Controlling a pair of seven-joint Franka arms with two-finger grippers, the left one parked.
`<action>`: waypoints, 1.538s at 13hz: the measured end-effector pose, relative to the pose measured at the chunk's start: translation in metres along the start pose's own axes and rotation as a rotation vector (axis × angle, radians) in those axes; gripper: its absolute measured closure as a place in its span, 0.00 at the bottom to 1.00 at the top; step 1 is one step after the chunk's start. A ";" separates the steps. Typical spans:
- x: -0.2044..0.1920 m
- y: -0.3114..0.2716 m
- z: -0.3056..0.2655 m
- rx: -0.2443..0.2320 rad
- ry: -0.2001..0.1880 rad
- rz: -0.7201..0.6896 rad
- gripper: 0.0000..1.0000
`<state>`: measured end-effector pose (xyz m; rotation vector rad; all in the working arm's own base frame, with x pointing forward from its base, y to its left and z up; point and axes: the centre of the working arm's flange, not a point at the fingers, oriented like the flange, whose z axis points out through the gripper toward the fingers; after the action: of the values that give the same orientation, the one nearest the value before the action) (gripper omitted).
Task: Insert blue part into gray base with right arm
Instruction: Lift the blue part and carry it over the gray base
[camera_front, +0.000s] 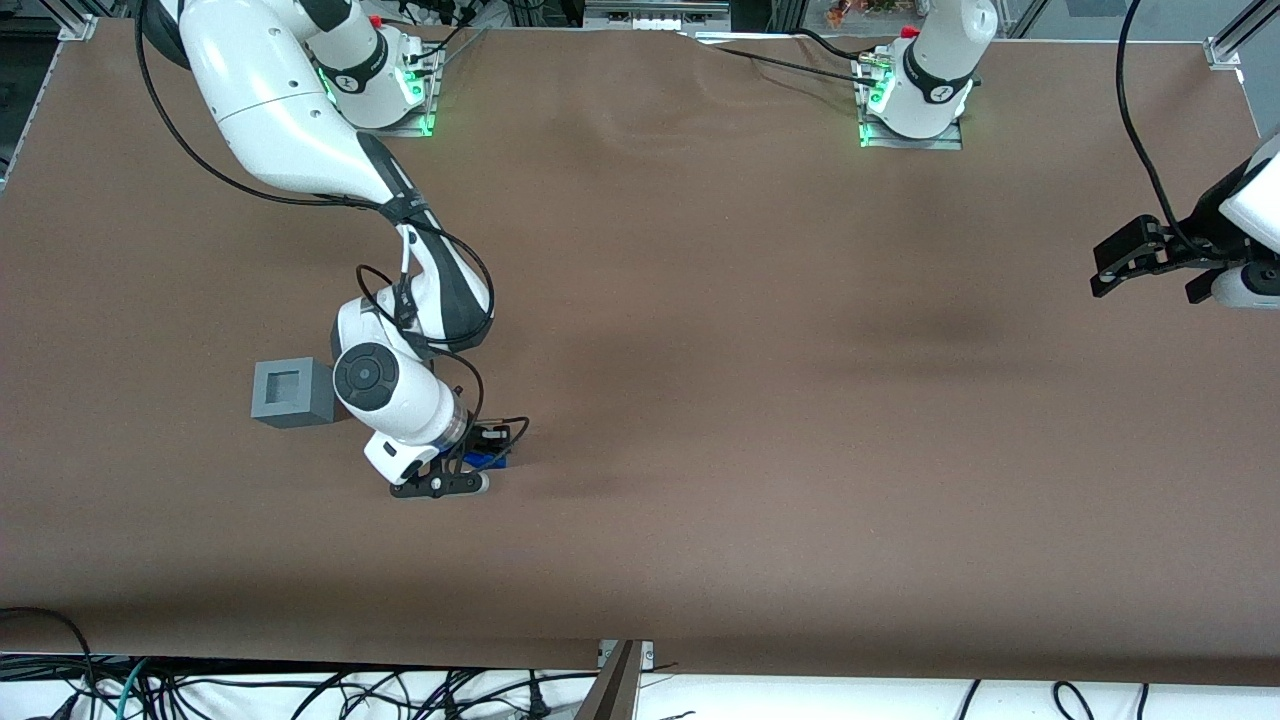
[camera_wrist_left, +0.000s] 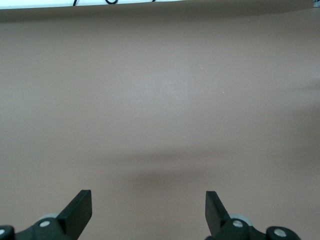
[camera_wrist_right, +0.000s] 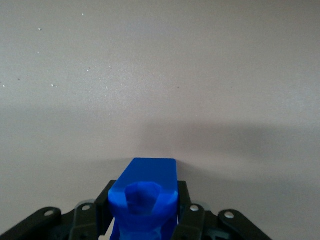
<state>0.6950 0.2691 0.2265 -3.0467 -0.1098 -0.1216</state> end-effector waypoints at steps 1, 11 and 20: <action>0.001 0.001 -0.001 -0.002 0.000 0.001 0.49; 0.008 0.055 -0.148 -0.178 -0.072 -0.029 0.49; -0.003 0.222 -0.186 -0.201 -0.198 0.010 0.49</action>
<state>0.6944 0.0316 0.3913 -3.2516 -0.1010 0.1820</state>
